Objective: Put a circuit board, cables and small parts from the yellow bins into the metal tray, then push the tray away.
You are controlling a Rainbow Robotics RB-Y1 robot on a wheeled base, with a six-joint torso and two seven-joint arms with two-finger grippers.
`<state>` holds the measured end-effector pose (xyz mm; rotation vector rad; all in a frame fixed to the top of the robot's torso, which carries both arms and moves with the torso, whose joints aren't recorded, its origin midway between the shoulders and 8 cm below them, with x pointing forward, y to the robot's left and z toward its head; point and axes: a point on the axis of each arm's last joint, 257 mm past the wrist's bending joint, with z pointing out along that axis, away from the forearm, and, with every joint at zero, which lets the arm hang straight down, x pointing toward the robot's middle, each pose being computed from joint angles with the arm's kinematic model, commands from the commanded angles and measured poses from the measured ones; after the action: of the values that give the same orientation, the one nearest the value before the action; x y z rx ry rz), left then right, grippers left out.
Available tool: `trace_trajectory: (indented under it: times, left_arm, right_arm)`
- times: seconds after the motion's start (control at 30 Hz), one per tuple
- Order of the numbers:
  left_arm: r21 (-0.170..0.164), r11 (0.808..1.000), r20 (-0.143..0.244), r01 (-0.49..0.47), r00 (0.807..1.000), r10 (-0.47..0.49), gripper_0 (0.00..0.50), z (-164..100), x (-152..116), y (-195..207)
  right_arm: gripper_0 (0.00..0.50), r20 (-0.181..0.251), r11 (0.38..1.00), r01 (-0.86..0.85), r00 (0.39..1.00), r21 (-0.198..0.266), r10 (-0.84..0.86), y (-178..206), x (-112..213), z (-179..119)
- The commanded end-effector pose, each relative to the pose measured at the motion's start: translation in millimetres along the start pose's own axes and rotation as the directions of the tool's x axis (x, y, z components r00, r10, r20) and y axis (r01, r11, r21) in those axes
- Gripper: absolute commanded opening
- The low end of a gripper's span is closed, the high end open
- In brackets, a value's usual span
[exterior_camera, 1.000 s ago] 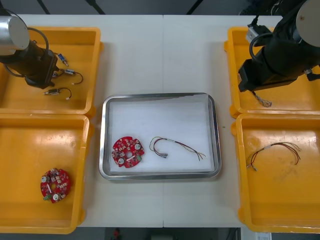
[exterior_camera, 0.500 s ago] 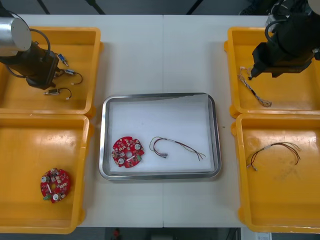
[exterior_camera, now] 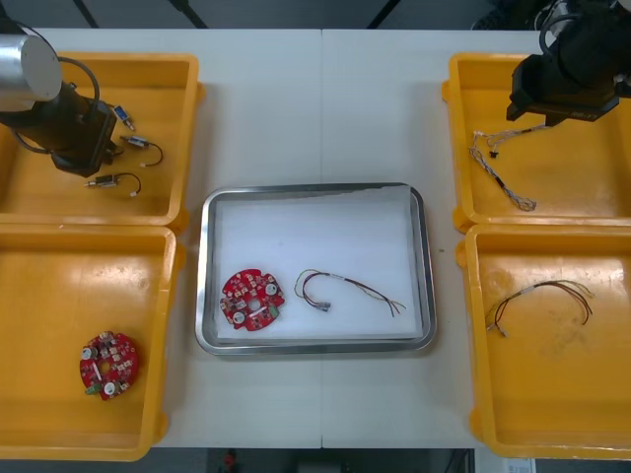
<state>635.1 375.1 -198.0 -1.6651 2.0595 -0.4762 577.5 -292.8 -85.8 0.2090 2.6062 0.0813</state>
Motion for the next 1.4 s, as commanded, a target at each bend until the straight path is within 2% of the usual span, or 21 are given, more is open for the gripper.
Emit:
trace_trajectory:
  times: [0.03, 0.23, 0.43, 0.47, 0.5, 0.53, 0.57, 0.73, 0.8, 0.83, 0.87, 0.93, 1.07, 1.13, 1.17, 1.2, 1.23, 1.27, 1.33, 1.37, 1.4]
  left_arm:
    - [0.027, 0.995, 0.005, -0.096, 0.995, 0.096, 0.003, -7, 5, -18]
    - [0.022, 0.988, 0.027, -0.151, 0.988, 0.151, 0.000, -9, -4, -17]
    - [0.003, 0.955, 0.064, -0.296, 0.953, 0.295, 0.000, -24, -28, -19]
    - [0.003, 0.955, 0.064, -0.296, 0.953, 0.295, 0.000, -24, -28, -19]
    - [-0.003, 0.941, 0.076, -0.338, 0.938, 0.337, 0.000, -31, -37, -21]
    - [-0.004, 0.936, 0.077, -0.352, 0.933, 0.352, 0.000, -33, -39, -21]
    - [-0.015, 0.920, 0.081, -0.392, 0.916, 0.392, 0.000, -40, -46, -22]
    - [-0.038, 0.881, 0.066, -0.471, 0.879, 0.472, 0.000, -59, -56, -22]
    - [-0.054, 0.857, 0.055, -0.512, 0.856, 0.515, 0.000, -70, -61, -19]
    - [-0.054, 0.857, 0.055, -0.512, 0.856, 0.515, 0.000, -70, -61, -19]
    - [-0.066, 0.838, 0.038, -0.541, 0.838, 0.544, 0.000, -79, -62, -16]
    - [-0.085, 0.815, 0.020, -0.573, 0.817, 0.577, 0.000, -91, -63, -13]
    - [-0.100, 0.788, -0.013, -0.607, 0.793, 0.609, 0.000, -111, -59, -11]
    - [-0.108, 0.775, -0.024, -0.622, 0.781, 0.624, 0.000, -119, -55, -10]
    - [-0.108, 0.775, -0.024, -0.622, 0.781, 0.624, 0.000, -119, -55, -10]
    - [-0.114, 0.759, -0.039, -0.641, 0.766, 0.642, 0.000, -127, -48, -10]
    - [-0.114, 0.759, -0.039, -0.641, 0.766, 0.642, 0.000, -127, -48, -10]
    - [-0.118, 0.746, -0.050, -0.656, 0.754, 0.655, 0.000, -133, -41, -9]
    - [-0.120, 0.749, -0.060, -0.652, 0.757, 0.650, 0.000, -139, -32, -8]
    - [-0.121, 0.768, -0.057, -0.629, 0.776, 0.628, 0.000, -142, -26, -10]
    - [-0.120, 0.773, -0.056, -0.622, 0.782, 0.621, 0.000, -144, -22, -11]
  right_arm:
    - [0.500, 0.105, 0.999, -0.034, 0.994, 0.003, 0.033, -12, -43, -28]
    - [0.500, 0.119, 0.993, -0.114, 0.987, 0.025, 0.110, -27, -61, -16]
    - [0.500, 0.140, 0.957, -0.288, 0.949, 0.026, 0.282, -34, -76, 3]
    - [0.500, 0.140, 0.957, -0.288, 0.949, 0.026, 0.282, -34, -76, 3]
    - [0.500, 0.149, 0.939, -0.343, 0.930, 0.032, 0.335, -38, -78, 8]
    - [0.500, 0.152, 0.932, -0.360, 0.924, 0.032, 0.352, -39, -78, 10]
    - [0.500, 0.163, 0.912, -0.409, 0.902, 0.032, 0.399, -42, -80, 15]
    - [0.500, 0.187, 0.855, -0.519, 0.842, 0.020, 0.506, -42, -83, 28]
    - [0.500, 0.201, 0.820, -0.573, 0.804, 0.005, 0.560, -40, -85, 33]
    - [0.500, 0.201, 0.820, -0.573, 0.804, 0.005, 0.560, -40, -85, 33]
    - [0.500, 0.208, 0.786, -0.618, 0.767, -0.014, 0.607, -39, -87, 37]
    - [0.500, 0.211, 0.744, -0.667, 0.721, -0.049, 0.660, -36, -91, 42]
    - [0.500, 0.219, 0.655, -0.747, 0.624, -0.113, 0.750, -31, -98, 52]
    - [0.500, 0.222, 0.620, -0.773, 0.586, -0.136, 0.780, -29, -100, 56]
    - [0.500, 0.222, 0.620, -0.773, 0.586, -0.136, 0.780, -29, -100, 56]
    - [0.500, 0.219, 0.577, -0.802, 0.541, -0.158, 0.812, -28, -102, 61]
    - [0.500, 0.219, 0.577, -0.802, 0.541, -0.158, 0.812, -28, -102, 61]
    - [0.500, 0.212, 0.537, -0.824, 0.501, -0.181, 0.839, -28, -104, 64]
    - [0.500, 0.201, 0.500, -0.843, 0.464, -0.200, 0.863, -27, -105, 67]
    - [0.500, 0.195, 0.478, -0.853, 0.443, -0.207, 0.875, -27, -105, 68]
    - [0.500, 0.189, 0.466, -0.860, 0.432, -0.209, 0.882, -26, -104, 69]
